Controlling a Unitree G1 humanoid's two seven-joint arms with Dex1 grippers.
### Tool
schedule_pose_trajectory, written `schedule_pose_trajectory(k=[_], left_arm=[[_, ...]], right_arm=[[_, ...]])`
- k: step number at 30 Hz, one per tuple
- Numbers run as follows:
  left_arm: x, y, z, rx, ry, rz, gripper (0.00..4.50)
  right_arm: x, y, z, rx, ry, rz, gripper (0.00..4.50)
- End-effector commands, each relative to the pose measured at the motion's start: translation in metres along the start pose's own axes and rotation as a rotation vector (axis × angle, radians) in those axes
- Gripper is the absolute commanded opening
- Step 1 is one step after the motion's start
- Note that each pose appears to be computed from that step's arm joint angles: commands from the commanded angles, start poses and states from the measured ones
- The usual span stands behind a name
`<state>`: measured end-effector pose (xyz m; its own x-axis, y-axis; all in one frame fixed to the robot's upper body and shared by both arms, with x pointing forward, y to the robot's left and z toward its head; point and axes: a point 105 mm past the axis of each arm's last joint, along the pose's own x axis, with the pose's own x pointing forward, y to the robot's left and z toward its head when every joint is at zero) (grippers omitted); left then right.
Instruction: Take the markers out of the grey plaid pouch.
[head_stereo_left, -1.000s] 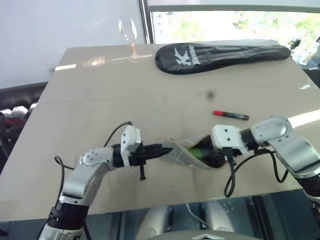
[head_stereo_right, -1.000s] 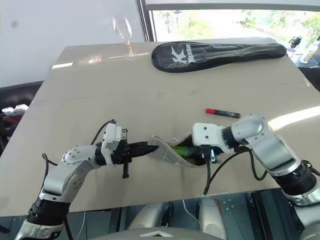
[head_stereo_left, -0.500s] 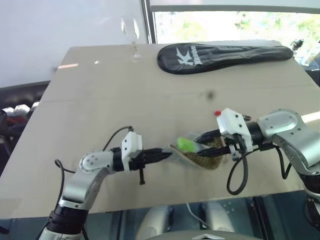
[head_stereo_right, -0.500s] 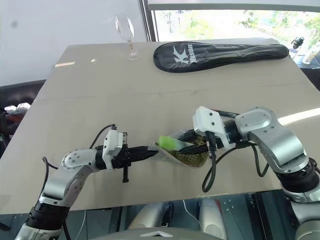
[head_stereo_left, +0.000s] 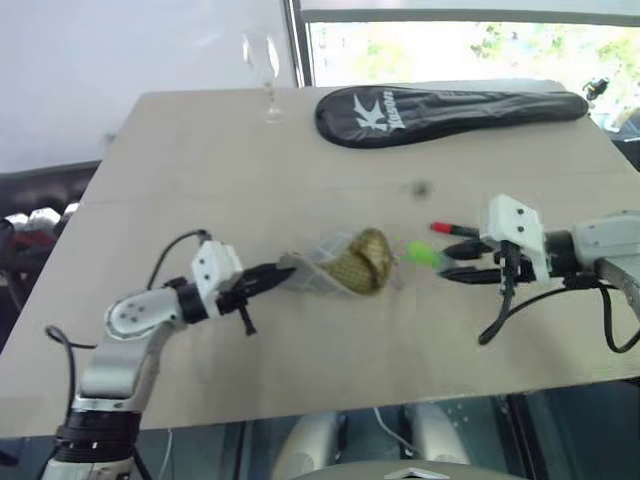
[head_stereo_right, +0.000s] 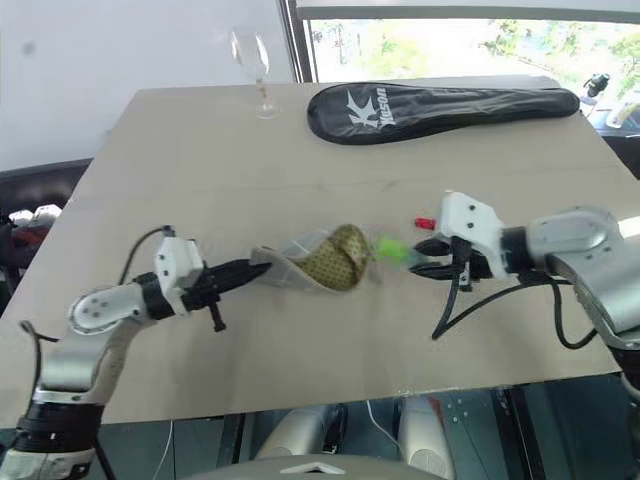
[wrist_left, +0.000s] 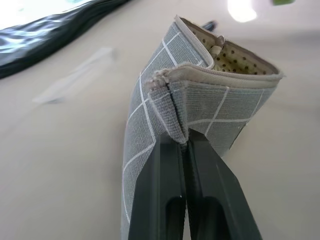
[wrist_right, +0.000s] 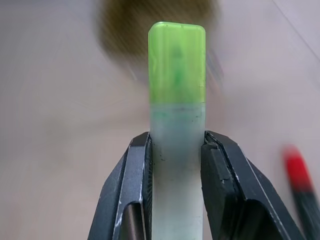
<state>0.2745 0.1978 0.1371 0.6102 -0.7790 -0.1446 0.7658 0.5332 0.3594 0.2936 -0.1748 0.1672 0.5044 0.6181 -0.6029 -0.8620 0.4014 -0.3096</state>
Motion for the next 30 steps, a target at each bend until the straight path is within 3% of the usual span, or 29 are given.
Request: schedule_pose_trajectory(k=[1,7,11,14,19,25,26,27,30], left_arm=[[-0.016,0.018,-0.002,0.097,0.056,0.086,0.00],[-0.023,0.026,-0.012,0.163,0.113,0.144,0.00],[-0.029,0.027,-0.017,0.191,0.140,0.187,0.00],[-0.033,0.030,-0.020,0.207,0.155,0.222,0.00],[-0.042,0.045,-0.019,0.259,0.170,0.321,0.00],[-0.052,0.061,-0.018,0.330,0.176,0.429,0.00],[-0.053,0.062,-0.018,0.335,0.175,0.436,0.64],[-0.055,0.062,-0.018,0.334,0.174,0.443,0.91],[-0.060,0.059,-0.023,0.334,0.195,0.449,2.48]], right_arm=[[-0.002,-0.019,-0.026,-0.036,0.134,-0.130,0.84],[0.000,-0.030,-0.058,-0.055,0.279,-0.197,0.84],[-0.004,-0.047,-0.062,-0.066,0.277,-0.306,2.76],[-0.005,-0.037,-0.045,-0.033,0.203,-0.255,4.20],[-0.005,0.002,-0.011,0.060,0.014,-0.063,4.20],[-0.005,0.043,-0.016,0.166,-0.062,0.103,4.20],[-0.006,0.044,-0.018,0.185,-0.071,0.105,4.26],[-0.007,0.045,-0.019,0.211,-0.093,0.101,4.26],[-0.011,0.044,-0.029,0.305,-0.162,0.072,4.26]])
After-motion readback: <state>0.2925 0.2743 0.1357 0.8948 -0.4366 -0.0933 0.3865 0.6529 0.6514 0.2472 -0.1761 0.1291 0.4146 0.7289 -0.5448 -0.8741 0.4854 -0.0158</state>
